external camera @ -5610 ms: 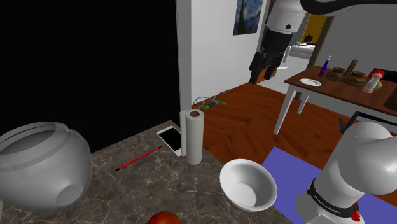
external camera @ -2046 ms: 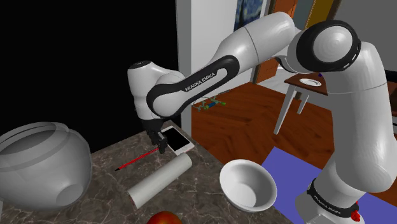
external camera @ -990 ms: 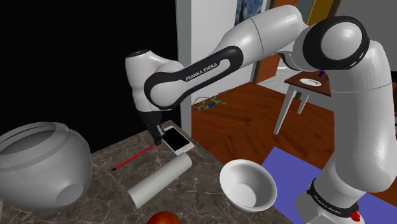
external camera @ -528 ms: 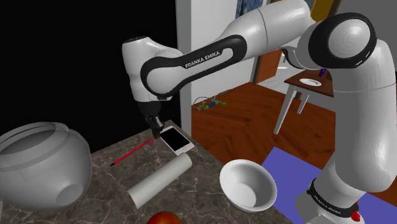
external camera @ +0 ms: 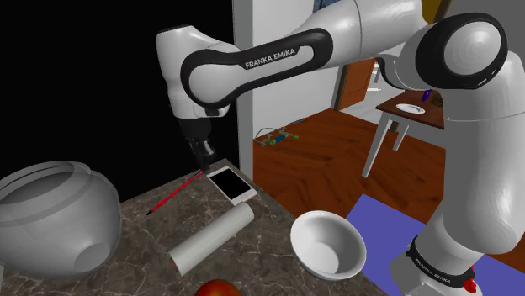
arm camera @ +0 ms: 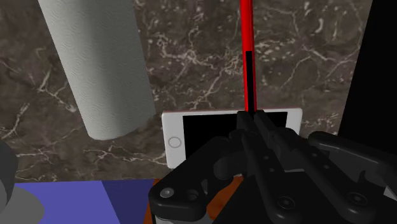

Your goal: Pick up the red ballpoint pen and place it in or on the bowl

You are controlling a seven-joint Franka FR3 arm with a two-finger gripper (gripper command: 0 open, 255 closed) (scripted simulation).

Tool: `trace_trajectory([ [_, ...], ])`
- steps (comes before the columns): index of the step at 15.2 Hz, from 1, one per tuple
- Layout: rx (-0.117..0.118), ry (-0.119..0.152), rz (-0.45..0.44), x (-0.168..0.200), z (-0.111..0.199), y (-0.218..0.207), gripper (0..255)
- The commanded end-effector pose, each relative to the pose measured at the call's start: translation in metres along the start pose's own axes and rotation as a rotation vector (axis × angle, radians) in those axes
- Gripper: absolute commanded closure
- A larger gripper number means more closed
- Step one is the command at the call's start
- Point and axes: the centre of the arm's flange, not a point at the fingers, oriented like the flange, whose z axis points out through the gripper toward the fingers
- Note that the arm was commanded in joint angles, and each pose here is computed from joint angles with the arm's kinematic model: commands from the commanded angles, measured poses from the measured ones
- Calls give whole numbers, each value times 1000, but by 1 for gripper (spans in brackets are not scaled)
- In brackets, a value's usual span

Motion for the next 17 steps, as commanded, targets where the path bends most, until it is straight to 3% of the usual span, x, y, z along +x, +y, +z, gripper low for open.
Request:
trace_trajectory([
  [1,0,0,0,1,-12,0,255],
  [8,0,0,0,2,-48,2,255],
  [17,0,0,0,53,-46,109,255],
])
